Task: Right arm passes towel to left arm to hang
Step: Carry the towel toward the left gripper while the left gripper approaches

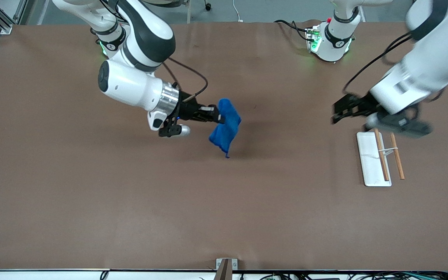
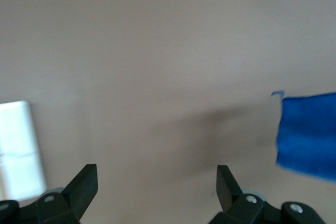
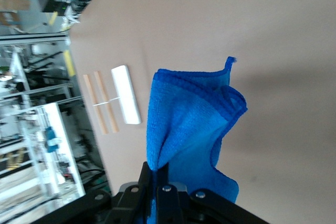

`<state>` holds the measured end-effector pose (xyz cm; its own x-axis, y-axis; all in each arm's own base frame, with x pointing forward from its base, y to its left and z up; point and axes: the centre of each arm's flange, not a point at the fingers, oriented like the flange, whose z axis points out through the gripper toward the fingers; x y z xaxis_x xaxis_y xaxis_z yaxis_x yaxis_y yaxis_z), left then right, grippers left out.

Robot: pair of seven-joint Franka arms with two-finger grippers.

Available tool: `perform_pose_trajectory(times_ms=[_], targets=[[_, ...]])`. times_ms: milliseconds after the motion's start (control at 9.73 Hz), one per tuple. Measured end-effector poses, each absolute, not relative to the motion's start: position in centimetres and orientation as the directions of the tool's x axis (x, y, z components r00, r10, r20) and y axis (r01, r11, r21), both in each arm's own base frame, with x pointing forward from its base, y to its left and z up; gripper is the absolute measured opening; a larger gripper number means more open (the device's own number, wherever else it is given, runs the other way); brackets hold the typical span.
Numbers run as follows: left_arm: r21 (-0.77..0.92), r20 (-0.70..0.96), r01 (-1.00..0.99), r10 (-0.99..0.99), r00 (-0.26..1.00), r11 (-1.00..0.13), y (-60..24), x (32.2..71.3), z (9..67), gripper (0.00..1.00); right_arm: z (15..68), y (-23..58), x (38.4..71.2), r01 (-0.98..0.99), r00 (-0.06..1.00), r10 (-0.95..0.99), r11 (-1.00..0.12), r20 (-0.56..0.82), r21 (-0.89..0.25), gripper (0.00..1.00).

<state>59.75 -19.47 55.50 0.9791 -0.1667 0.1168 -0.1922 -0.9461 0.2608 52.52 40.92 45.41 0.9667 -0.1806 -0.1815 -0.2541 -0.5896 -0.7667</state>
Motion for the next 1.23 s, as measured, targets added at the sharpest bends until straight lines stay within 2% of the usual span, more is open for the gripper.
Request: perform_pose_trajectory(times_ms=[308, 616, 1027, 1233], targets=[[0.497, 0.027, -0.112, -0.114, 0.993, -0.86, -24.8, 61.0, 47.8, 1.0, 47.9, 43.9, 51.1, -0.343, 0.939, -0.186, -0.445, -0.29, -0.827, 0.06], [0.72, -0.167, 0.092, -0.043, 0.985, -0.688, -25.8, 60.5, 42.1, 1.0, 49.2, 45.1, 51.2, -0.375, 0.927, -0.172, -0.379, -0.334, -0.846, 0.06], [0.817, -0.44, 0.347, -0.109, 0.891, -0.46, -23.9, 58.3, 39.8, 1.0, 49.9, 45.7, 51.2, -0.395, 0.919, -0.164, -0.34, -0.36, -0.853, 0.06], [0.831, -0.511, 0.431, -0.174, 0.842, -0.352, -20.7, 57.9, 39.3, 1.0, 49.8, 45.7, 51.2, -0.397, 0.918, -0.164, -0.339, -0.362, -0.853, 0.06]])
